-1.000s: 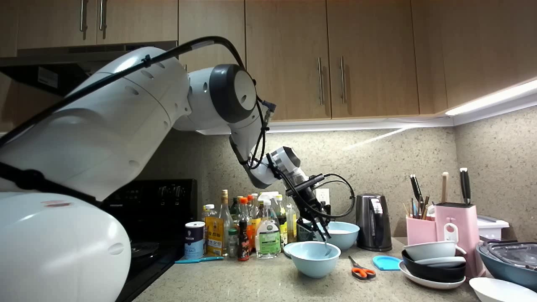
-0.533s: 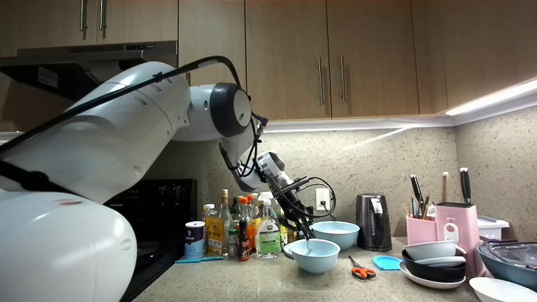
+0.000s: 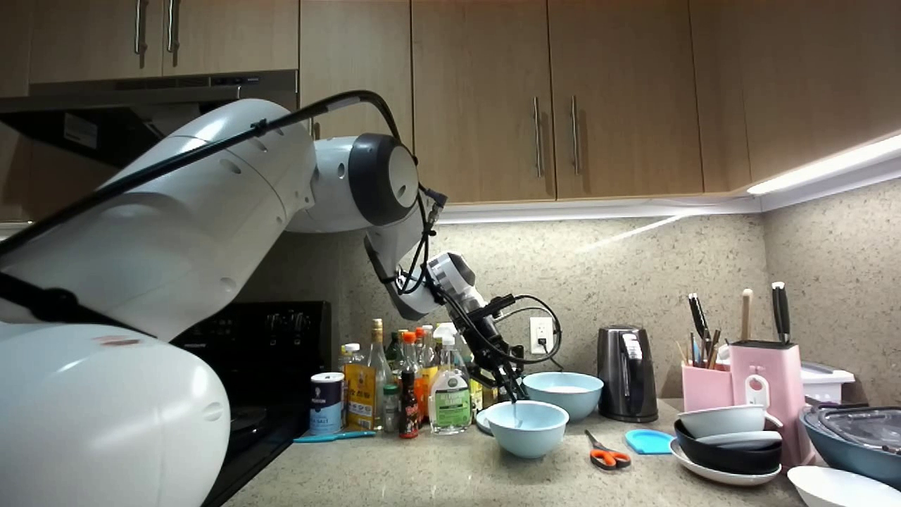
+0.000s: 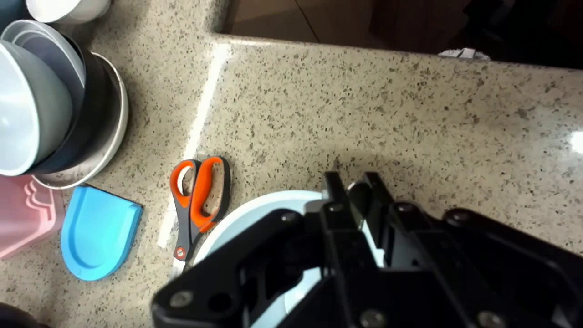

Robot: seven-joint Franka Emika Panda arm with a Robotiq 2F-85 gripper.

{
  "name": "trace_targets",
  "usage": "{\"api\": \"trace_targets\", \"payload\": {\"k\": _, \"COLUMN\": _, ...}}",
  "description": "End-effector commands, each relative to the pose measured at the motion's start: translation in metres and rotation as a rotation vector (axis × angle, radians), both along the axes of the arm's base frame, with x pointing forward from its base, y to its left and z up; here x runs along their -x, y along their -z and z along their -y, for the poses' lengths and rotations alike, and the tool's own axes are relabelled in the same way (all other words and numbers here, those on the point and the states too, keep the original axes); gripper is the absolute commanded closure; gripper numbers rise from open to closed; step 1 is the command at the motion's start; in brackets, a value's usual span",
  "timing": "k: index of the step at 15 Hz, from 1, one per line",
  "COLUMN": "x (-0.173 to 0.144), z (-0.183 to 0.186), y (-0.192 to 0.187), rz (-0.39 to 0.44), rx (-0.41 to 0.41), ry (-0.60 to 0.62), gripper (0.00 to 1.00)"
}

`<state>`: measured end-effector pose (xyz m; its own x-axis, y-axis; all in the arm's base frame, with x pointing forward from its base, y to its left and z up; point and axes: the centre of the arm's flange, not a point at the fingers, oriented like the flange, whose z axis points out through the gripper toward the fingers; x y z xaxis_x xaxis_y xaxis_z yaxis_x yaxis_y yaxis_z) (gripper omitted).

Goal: Stir the bowl

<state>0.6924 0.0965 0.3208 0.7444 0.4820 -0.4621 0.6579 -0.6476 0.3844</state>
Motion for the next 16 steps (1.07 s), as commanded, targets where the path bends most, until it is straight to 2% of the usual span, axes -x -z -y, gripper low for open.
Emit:
{"api": "trace_targets", "payload": {"k": 1, "x": 0.034, "z": 0.026, "y": -0.013, "rz": 0.002, "rx": -0.005, "ry": 0.056, "gripper": 0.96}}
{"api": "trace_targets", "payload": {"k": 7, "x": 0.056, "z": 0.073, "y": -0.018, "rz": 0.04, "rx": -0.024, "ry": 0.161, "gripper": 0.96}}
{"api": "trace_targets", "payload": {"k": 12, "x": 0.028, "z": 0.101, "y": -0.018, "rz": 0.11, "rx": -0.04, "ry": 0.133, "gripper": 0.96}}
{"api": "trace_targets", "payload": {"k": 16, "x": 0.008, "z": 0.095, "y": -0.02, "rz": 0.122, "rx": -0.032, "ry": 0.089, "gripper": 0.96}}
